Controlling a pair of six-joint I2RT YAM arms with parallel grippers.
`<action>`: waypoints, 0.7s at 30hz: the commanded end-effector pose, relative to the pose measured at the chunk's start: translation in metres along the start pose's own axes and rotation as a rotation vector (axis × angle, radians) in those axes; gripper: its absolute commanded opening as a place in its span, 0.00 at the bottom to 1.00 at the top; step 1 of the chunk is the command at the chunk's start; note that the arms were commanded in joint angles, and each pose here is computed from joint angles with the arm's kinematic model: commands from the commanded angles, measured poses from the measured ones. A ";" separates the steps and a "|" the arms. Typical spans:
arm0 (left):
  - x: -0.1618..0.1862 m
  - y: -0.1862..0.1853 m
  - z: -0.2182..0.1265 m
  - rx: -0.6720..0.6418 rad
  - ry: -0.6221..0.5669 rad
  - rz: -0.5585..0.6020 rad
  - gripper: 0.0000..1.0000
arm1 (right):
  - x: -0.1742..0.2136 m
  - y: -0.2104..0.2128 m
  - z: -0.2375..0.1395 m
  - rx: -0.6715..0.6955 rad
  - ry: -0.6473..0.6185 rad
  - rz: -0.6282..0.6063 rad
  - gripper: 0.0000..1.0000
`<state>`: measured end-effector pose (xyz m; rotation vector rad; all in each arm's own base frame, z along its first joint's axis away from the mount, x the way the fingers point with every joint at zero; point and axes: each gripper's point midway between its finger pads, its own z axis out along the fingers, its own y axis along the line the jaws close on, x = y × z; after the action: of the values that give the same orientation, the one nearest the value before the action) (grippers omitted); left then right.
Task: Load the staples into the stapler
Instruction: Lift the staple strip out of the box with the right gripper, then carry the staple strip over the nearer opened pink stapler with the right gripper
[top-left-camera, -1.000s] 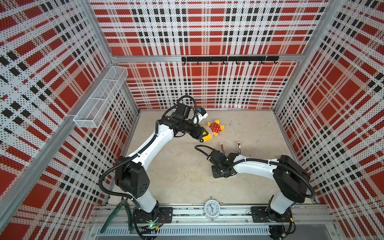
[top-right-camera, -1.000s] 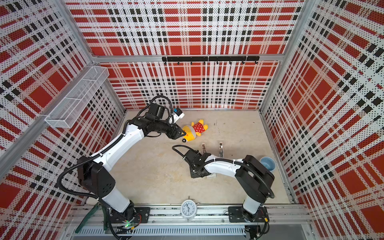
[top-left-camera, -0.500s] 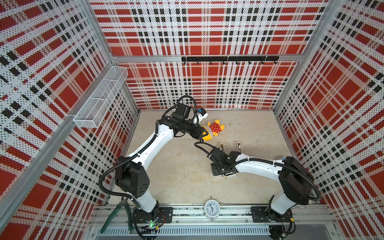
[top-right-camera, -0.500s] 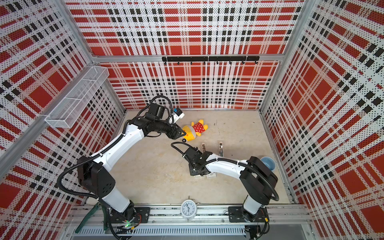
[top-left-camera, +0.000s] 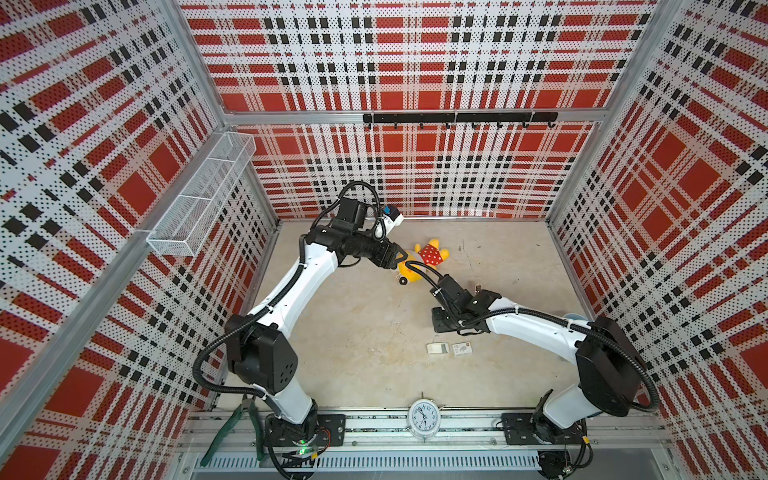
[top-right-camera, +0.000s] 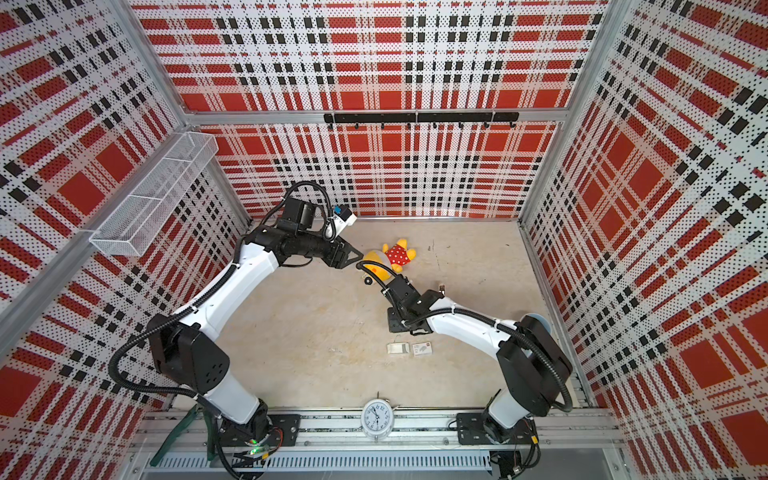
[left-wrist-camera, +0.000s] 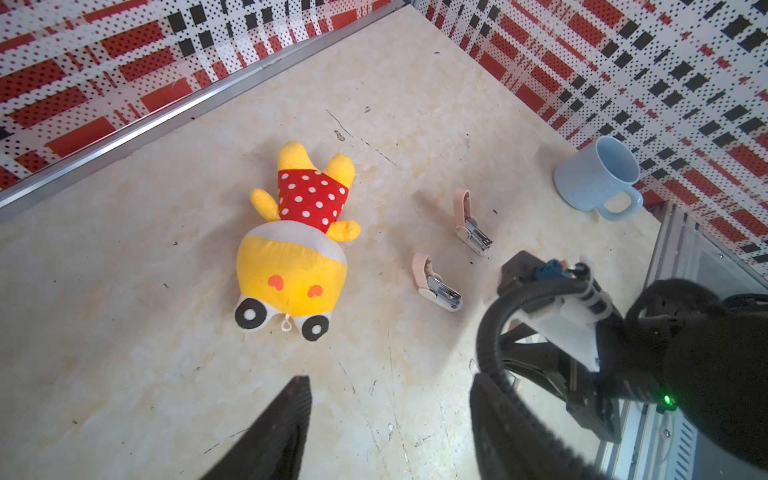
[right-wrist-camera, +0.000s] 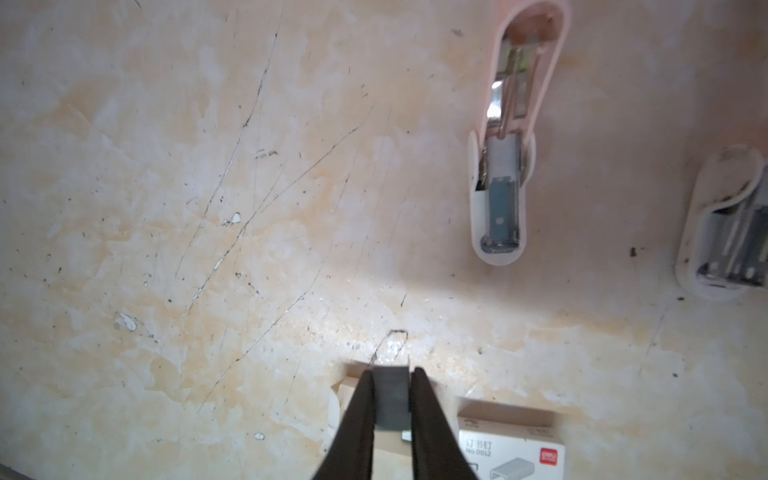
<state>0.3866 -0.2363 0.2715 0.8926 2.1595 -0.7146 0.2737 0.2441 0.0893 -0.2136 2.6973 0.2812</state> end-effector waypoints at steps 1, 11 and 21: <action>-0.004 0.004 -0.009 -0.003 -0.006 -0.022 0.64 | -0.017 -0.007 -0.013 -0.022 -0.058 -0.010 0.19; 0.003 0.013 -0.009 -0.039 0.020 -0.022 0.64 | -0.036 -0.059 -0.022 0.004 -0.101 0.047 0.20; 0.009 0.021 -0.001 -0.049 0.057 -0.031 0.64 | -0.044 -0.106 -0.016 0.042 -0.145 0.066 0.20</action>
<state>0.3934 -0.2221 0.2561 0.8630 2.2378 -0.6739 0.3169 0.1443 0.0947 -0.0511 2.6354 0.2307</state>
